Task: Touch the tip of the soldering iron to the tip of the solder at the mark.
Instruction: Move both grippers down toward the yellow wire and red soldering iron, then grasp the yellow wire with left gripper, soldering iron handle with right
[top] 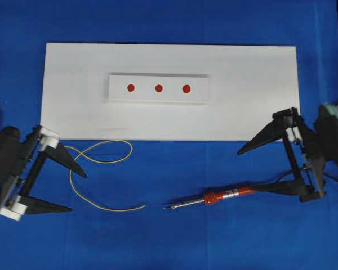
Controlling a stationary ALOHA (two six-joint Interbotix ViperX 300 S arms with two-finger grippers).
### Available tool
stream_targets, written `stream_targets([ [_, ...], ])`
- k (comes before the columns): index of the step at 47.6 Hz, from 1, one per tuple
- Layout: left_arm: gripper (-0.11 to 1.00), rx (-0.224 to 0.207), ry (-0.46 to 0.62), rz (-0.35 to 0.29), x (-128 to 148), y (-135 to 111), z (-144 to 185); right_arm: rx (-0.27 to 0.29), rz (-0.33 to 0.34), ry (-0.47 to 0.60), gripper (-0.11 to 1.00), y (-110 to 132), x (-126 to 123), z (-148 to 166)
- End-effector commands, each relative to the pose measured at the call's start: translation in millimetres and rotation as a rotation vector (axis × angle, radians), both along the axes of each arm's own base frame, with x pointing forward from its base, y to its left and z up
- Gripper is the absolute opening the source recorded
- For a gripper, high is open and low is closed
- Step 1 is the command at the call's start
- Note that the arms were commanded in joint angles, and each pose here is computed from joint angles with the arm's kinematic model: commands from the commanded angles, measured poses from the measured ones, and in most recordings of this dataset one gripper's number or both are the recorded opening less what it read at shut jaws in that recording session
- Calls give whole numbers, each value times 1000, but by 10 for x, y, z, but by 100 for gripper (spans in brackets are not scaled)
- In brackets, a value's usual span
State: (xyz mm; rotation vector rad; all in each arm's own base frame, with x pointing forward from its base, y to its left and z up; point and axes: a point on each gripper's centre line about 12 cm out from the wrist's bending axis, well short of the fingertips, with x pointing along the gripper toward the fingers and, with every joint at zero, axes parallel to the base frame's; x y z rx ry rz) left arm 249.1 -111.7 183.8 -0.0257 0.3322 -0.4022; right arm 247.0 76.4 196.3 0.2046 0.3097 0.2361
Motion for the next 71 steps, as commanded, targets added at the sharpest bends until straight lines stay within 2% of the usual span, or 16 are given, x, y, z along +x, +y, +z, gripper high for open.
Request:
stream_targets([
  [1, 84, -9, -6, -6, 85, -63, -62, 11, -8, 3, 91, 43, 58, -123],
  [13, 82, -9, 21, -26, 185, -188, -422, 38, -99, 106, 91, 75, 164, -622],
  [21, 82, 9, 57, -41, 250, -268, -622, 25, -111, 163, 91, 199, 217, -902],
  [31, 80, 31, 113, -42, 361, -335, -868, 24, -119, 196, 90, 368, 275, -1089],
  [38, 73, 51, 153, -41, 375, -342, -1064, 20, -138, 223, 89, 391, 293, -1190],
  [50, 53, 49, 150, -40, 400, -353, -1186, 10, -135, 231, 80, 416, 308, -1242],
  [56, 44, 52, 156, -41, 379, -348, -1194, -3, -120, 224, 63, 442, 311, -1234],
  [65, 24, 67, 179, -44, 361, -340, -1221, -21, -101, 214, 13, 465, 331, -1224],
  [67, 20, 75, 192, -44, 357, -338, -1232, -21, -101, 214, 6, 465, 331, -1224],
  [71, 7, 85, 213, -44, 360, -340, -1240, -20, -101, 213, 6, 468, 335, -1221],
])
